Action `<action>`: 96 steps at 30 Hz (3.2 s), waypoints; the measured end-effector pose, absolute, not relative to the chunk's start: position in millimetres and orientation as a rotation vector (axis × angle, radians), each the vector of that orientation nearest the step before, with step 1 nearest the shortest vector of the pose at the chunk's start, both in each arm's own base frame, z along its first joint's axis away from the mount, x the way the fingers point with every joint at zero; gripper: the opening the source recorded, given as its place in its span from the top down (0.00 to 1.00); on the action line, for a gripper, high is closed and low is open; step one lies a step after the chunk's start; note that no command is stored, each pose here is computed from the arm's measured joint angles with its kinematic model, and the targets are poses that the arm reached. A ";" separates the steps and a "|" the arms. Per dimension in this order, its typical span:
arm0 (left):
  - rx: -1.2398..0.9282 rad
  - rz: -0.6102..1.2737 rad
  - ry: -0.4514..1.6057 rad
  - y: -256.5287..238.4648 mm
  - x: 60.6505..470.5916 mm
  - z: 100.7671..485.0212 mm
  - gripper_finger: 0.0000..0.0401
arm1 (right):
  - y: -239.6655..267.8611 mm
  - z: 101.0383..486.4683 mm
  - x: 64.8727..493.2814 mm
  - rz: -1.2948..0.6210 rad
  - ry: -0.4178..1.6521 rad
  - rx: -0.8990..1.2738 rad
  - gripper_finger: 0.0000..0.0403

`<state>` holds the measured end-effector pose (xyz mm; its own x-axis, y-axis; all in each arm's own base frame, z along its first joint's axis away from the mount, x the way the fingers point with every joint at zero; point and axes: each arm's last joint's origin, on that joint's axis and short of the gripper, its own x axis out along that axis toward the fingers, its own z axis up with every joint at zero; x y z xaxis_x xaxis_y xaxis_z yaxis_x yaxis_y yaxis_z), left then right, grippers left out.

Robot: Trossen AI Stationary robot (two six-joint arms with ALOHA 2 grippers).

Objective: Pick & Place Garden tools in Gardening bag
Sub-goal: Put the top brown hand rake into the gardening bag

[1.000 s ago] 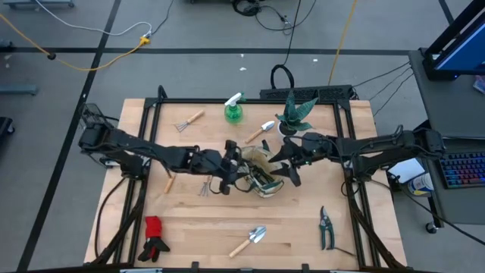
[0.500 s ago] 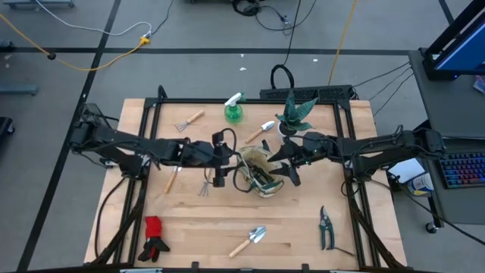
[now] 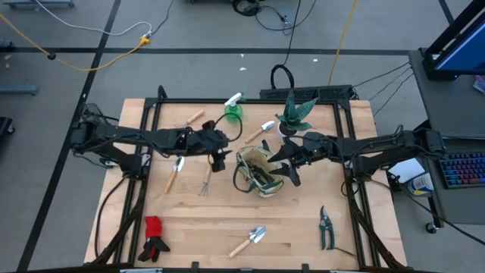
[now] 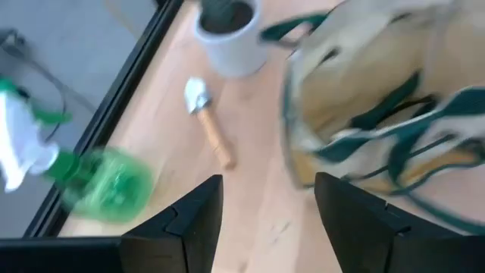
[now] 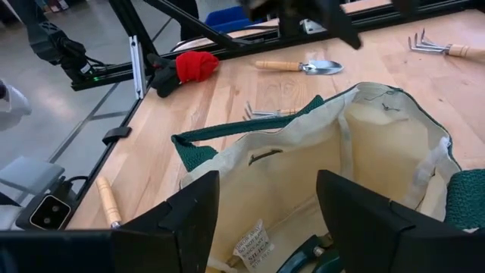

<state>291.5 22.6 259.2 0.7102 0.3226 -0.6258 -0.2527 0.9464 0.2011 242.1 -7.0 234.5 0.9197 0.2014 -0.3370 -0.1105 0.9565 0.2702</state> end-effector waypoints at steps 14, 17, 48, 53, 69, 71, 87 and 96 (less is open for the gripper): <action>-0.013 0.515 0.893 75.6 269.6 247.1 0.46 | -7.0 234.3 242.1 0.162 0.371 0.250 0.47; -0.051 0.562 0.931 86.8 262.9 244.6 0.46 | -7.0 234.3 242.1 0.162 0.371 0.250 0.47; -0.295 0.889 1.118 180.3 222.5 188.1 0.46 | -6.8 234.1 242.0 0.163 0.373 0.250 0.48; -0.335 0.901 1.103 188.5 216.9 187.9 0.46 | -6.9 234.1 242.0 0.163 0.373 0.250 0.48; -0.413 0.791 1.113 207.5 200.2 183.1 0.46 | -6.9 234.0 242.0 0.163 0.373 0.251 0.48; -0.423 0.802 1.112 209.8 197.5 183.0 0.46 | -6.9 234.1 242.0 0.163 0.373 0.251 0.48; -0.505 0.807 1.134 218.9 169.9 166.2 0.46 | -6.9 233.9 241.9 0.163 0.375 0.251 0.48; -0.514 0.822 1.106 218.3 162.4 153.9 0.46 | -6.8 234.0 242.0 0.163 0.374 0.251 0.48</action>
<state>162.4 218.3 153.9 0.2098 0.3199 -0.9240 -0.7926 0.6090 0.0309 242.0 -6.8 234.0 0.9182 0.2033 -0.3399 -0.1113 0.9561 0.2712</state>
